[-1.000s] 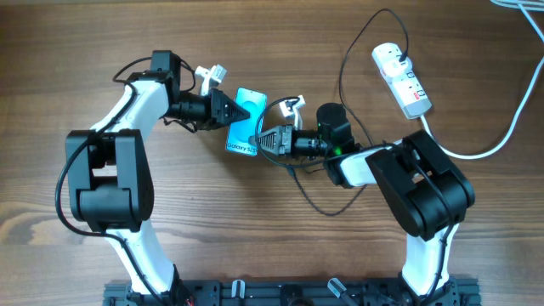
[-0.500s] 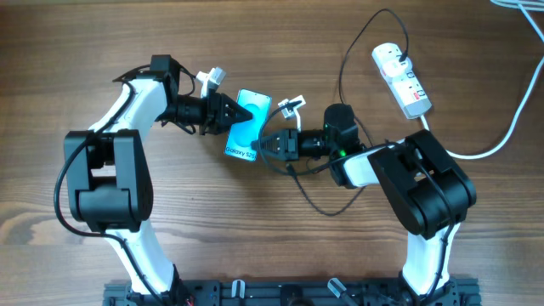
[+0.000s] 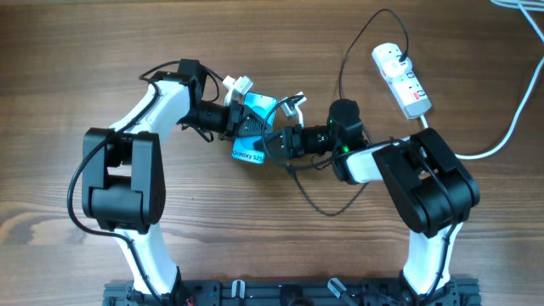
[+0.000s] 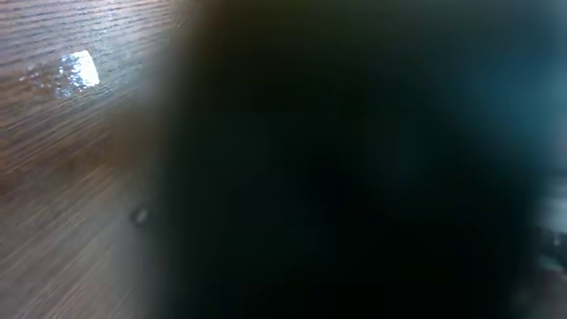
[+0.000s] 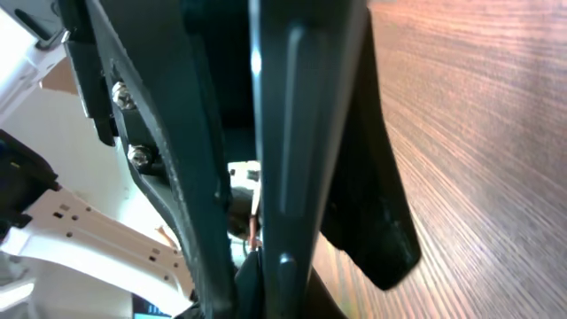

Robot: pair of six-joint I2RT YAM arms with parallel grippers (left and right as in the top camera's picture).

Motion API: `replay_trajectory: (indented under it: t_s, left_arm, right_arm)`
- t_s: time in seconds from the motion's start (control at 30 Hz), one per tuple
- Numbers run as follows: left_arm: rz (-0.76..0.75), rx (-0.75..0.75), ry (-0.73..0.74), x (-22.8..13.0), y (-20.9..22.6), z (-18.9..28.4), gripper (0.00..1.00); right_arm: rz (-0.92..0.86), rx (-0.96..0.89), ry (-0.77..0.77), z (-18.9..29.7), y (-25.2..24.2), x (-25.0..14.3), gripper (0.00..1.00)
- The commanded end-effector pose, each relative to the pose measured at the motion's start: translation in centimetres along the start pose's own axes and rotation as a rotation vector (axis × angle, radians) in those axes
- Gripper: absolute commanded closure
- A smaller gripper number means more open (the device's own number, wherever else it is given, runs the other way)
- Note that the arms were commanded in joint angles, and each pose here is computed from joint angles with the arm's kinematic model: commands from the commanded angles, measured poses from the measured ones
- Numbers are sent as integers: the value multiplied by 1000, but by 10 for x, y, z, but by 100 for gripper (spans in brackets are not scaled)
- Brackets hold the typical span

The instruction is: Plug charger to phone and switch on socket

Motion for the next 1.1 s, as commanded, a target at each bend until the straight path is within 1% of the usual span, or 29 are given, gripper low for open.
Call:
replay_trajectory:
  t_s: [0.0,0.1,0.27,0.33,0.47,0.5,0.53,0.57,0.6,0.63,0.77,0.83,0.9,1.0,1.07]
  left_arm:
    - [-13,-33,12,-3,-5,-5,69]
    - [-33,-29,12,-3,-4,-5,67]
    - [-36,-29,11,-3,-4,-5,69]
    - [-36,-29,11,-3,-4,-5,74]
    - [-36,-30,11,-3,-4,-5,80]
    - [-35,-30,11,-3,-4,-5,84]
    - [-35,-30,11,-3,-4,-5,88]
    - [-35,-30,11,-3,-4,-5,90]
    - [-35,-29,11,-3,-4,-5,93]
    - [-35,-29,11,-3,-4,-5,96]
    - [-34,-26,-6,-2,-2,1,96]
    - [-33,-21,-32,0,2,9,96]
    - [-1,1,-66,2,8,22,96]
    - [116,110,-107,4,23,39,96]
    - [194,220,-133,5,34,50,96]
  right_arm:
    - [-42,-19,-39,10,-5,9,96]
    - [-69,-2,18,10,-5,4,96]
    - [-104,8,58,10,-6,0,95]
    - [-114,8,58,10,-6,0,96]
    - [-117,14,72,10,-5,-1,96]
    - [-117,16,75,10,-5,-1,96]
    - [-114,18,79,10,-5,-1,89]
    - [-110,19,82,10,-5,-2,65]
    - [-88,23,86,10,-4,-2,20]
    - [-83,25,89,10,-4,-2,0]
    - [-60,28,86,13,-4,-1,0]
    - [-58,27,81,15,-5,0,0]
    - [-55,26,77,15,-5,0,0]
    - [-25,1,40,15,-8,2,0]
    - [1,-53,-15,15,-16,3,0]
Point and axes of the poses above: each gripper's point midway between its finger pads, its own z axis back along the fingers, its own y axis along the line the jaws close on, x = y × z, the point moved 10 cm from there along z, back along the fingers, and after that the axes turned 1 degree about -z, right-handed, at the moved point
